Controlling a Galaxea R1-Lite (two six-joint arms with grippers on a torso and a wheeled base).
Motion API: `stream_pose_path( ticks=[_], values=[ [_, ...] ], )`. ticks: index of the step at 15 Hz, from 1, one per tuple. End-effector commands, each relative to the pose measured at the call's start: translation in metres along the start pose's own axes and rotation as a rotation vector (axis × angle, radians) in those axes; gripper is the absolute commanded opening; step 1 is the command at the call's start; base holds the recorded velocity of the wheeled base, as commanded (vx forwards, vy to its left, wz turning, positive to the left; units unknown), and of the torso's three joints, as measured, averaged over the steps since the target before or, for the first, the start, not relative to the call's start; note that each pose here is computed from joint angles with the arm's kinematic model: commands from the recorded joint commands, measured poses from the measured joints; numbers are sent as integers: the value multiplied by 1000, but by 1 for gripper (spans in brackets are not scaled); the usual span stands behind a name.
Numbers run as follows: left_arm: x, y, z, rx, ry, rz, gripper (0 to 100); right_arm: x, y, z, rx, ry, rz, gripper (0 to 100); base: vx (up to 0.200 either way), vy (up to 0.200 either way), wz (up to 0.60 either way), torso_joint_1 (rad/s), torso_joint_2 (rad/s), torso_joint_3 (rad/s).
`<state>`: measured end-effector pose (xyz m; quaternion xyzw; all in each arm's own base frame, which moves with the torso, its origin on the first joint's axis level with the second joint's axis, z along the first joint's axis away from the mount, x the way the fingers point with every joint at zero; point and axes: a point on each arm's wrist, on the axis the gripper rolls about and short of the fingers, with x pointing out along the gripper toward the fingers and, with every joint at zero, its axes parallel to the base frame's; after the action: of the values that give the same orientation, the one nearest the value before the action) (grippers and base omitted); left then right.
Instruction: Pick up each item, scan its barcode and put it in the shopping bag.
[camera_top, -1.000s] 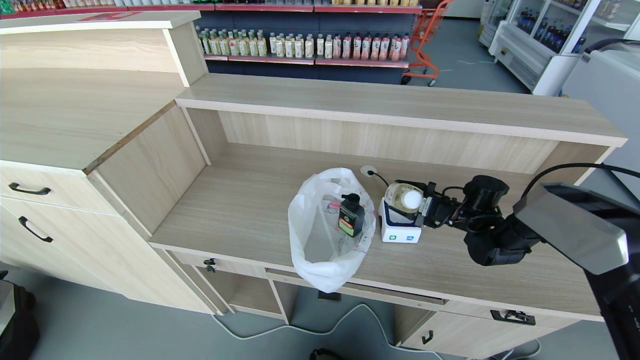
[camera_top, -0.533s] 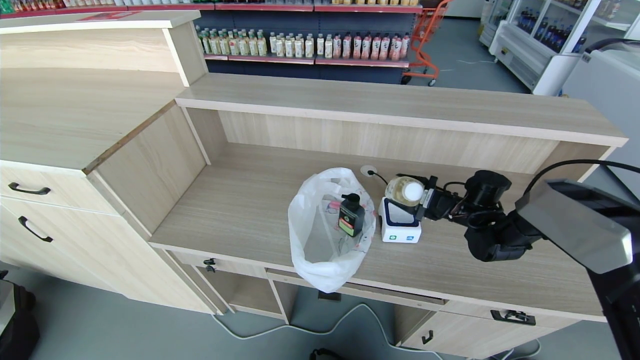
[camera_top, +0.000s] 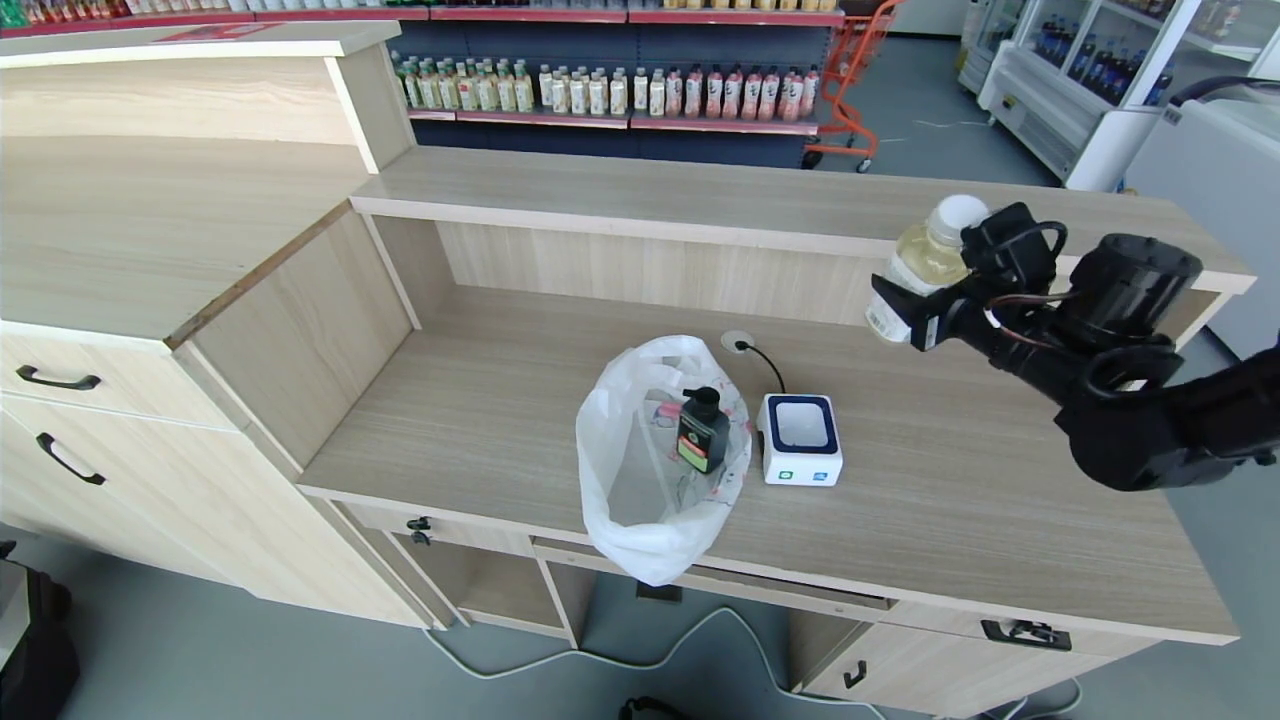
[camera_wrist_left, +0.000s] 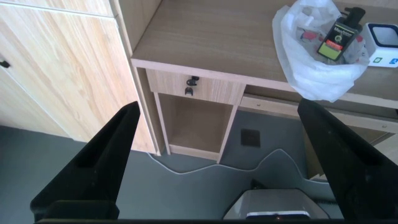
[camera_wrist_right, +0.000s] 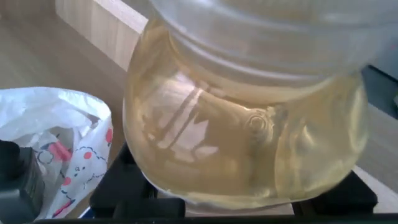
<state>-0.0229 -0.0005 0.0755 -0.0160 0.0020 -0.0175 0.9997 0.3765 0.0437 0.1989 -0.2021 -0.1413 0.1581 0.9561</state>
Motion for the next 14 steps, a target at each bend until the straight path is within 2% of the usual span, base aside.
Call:
stream_pose_path(
  ticks=[1, 3, 5, 7, 10, 14],
  values=[
    [0, 0, 0, 0, 0, 0, 100, -79, -12, 45, 77, 121, -131, 0, 0, 0, 0, 0, 0, 0],
    [0, 0, 0, 0, 0, 0, 100, -99, -15, 53, 73, 154, -142, 0, 0, 0, 0, 0, 0, 0],
    [0, 0, 0, 0, 0, 0, 100, -132, -22, 49, -17, 235, -184, 0, 0, 0, 0, 0, 0, 0],
    [0, 0, 0, 0, 0, 0, 100, -151, -25, 45, -87, 275, -214, 0, 0, 0, 0, 0, 0, 0],
    [0, 0, 0, 0, 0, 0, 100, -162, -27, 52, -114, 265, -239, 0, 0, 0, 0, 0, 0, 0],
    [0, 0, 0, 0, 0, 0, 100, -161, -8, 58, -97, 218, -146, 0, 0, 0, 600, 0, 0, 1]
  ],
)
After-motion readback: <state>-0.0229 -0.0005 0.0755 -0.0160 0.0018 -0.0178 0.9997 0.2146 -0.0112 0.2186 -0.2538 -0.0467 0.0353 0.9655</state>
